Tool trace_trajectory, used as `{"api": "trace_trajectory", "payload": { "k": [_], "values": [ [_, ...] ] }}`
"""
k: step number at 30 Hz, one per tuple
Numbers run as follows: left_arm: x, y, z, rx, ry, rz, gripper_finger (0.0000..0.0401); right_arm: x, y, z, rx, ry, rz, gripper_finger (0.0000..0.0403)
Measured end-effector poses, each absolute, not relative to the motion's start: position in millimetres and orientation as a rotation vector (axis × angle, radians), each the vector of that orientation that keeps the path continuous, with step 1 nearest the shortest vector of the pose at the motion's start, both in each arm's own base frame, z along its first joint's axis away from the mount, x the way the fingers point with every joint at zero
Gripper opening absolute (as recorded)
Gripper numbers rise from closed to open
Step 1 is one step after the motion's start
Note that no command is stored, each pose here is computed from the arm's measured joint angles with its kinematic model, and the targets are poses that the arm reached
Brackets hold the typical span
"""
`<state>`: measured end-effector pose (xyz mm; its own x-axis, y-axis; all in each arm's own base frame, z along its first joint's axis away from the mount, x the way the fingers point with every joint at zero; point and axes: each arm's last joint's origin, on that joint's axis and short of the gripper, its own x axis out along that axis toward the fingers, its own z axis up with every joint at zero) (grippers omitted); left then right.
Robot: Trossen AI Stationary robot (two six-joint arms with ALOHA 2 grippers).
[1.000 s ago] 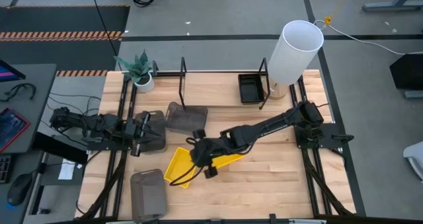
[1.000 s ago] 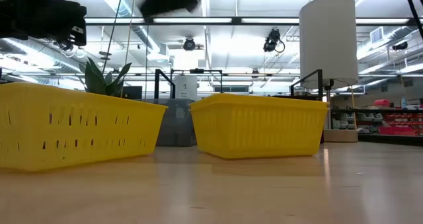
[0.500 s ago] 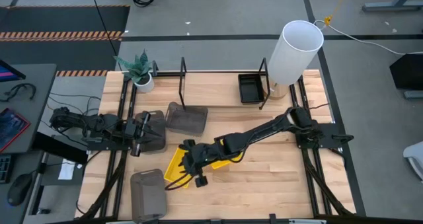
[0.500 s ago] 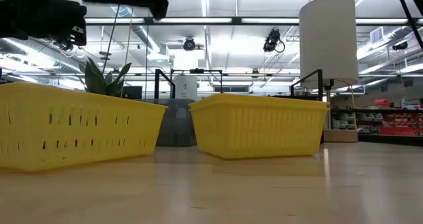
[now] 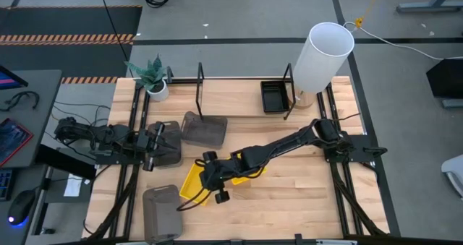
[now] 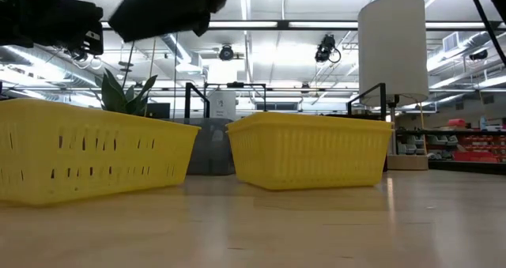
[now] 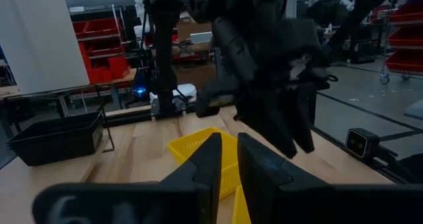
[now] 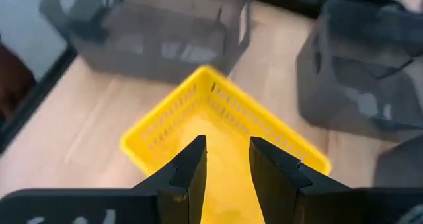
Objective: Stack baskets on shelf by color
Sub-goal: Stack the left yellow bin on the right yellow bin
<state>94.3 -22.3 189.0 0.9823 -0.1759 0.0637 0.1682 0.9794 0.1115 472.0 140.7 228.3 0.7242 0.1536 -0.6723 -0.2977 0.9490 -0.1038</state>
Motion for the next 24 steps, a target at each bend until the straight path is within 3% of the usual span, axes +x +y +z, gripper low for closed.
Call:
{"api": "trace_trajectory", "payload": {
  "k": [24],
  "values": [
    [94.4, -22.3, 188.9, 0.106, -0.073, -0.173, 0.0059, 454.4, 136.3, 168.0, -0.322, 0.792, 0.363, 0.0119]
  ]
}}
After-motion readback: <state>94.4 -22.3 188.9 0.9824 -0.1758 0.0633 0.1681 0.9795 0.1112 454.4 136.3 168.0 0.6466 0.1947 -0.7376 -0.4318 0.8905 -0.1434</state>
